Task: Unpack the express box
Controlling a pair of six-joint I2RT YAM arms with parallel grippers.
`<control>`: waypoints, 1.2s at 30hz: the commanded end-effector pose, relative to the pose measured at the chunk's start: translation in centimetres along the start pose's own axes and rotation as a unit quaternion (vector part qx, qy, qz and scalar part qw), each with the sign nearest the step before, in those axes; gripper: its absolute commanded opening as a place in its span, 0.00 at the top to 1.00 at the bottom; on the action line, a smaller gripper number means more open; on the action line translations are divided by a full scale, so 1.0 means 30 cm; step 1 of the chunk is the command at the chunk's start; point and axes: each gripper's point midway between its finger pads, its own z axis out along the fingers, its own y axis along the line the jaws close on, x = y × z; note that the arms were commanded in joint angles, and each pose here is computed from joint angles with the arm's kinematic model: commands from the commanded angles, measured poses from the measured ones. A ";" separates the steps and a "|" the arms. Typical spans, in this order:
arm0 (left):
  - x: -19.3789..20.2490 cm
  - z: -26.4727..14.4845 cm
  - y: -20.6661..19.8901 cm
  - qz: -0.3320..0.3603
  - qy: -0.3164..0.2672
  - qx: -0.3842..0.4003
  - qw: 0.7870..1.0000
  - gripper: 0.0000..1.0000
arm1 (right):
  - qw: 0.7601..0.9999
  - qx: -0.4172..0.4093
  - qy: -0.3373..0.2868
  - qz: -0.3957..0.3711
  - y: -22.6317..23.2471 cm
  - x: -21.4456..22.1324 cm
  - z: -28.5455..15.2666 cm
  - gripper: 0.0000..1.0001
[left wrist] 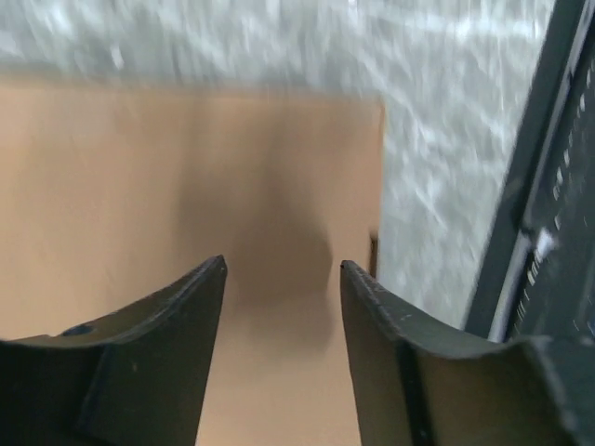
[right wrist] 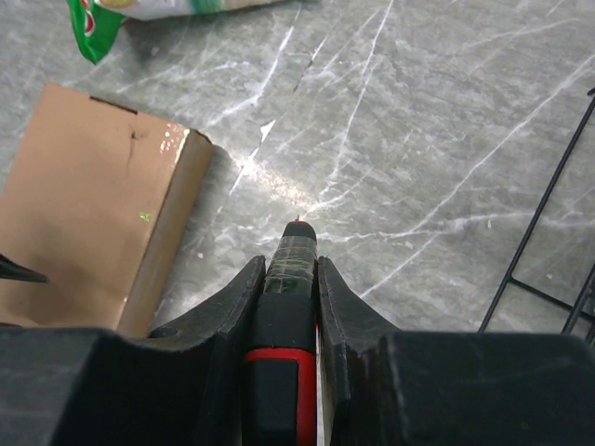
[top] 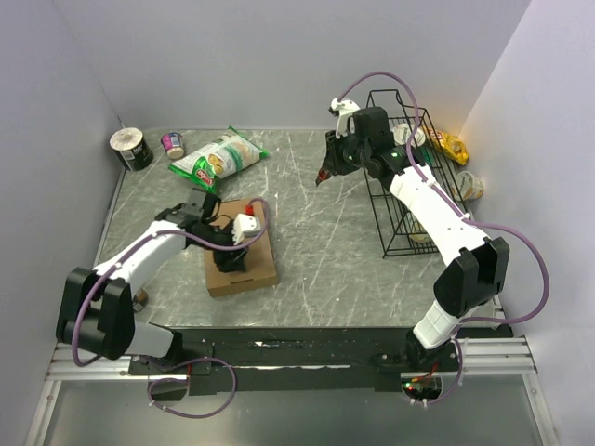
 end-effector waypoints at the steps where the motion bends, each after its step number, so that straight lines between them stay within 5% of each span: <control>1: -0.186 0.022 0.090 0.028 -0.079 -0.024 0.996 0.40 | 0.999 0.008 -0.030 -0.027 0.005 -0.070 -0.071 1.00; 4: -0.264 -0.043 0.114 0.033 -0.103 -0.047 0.993 0.40 | 0.999 0.003 -0.034 -0.024 0.011 -0.076 -0.071 1.00; 8: -0.299 -0.203 0.187 -0.085 -0.137 -0.127 0.979 0.37 | 0.999 0.005 -0.043 -0.024 0.009 -0.075 -0.073 1.00; 13: -0.030 -0.304 0.177 -0.115 -0.050 -0.155 0.980 0.36 | 0.990 -0.097 -0.035 -0.098 0.108 -0.052 -0.071 1.00; 17: 0.149 -0.380 0.222 -0.076 -0.009 -0.196 0.978 0.47 | 0.985 -0.126 -0.053 -0.107 0.150 -0.098 -0.079 1.00; 28: 0.287 -0.190 0.044 0.011 0.046 -0.065 0.997 0.55 | 0.995 -0.033 -0.074 -0.052 0.055 -0.179 -0.054 1.00; 36: 0.137 -0.033 0.059 0.066 0.016 -0.026 0.997 0.52 | 0.996 -0.011 -0.074 -0.047 0.030 -0.173 -0.061 1.00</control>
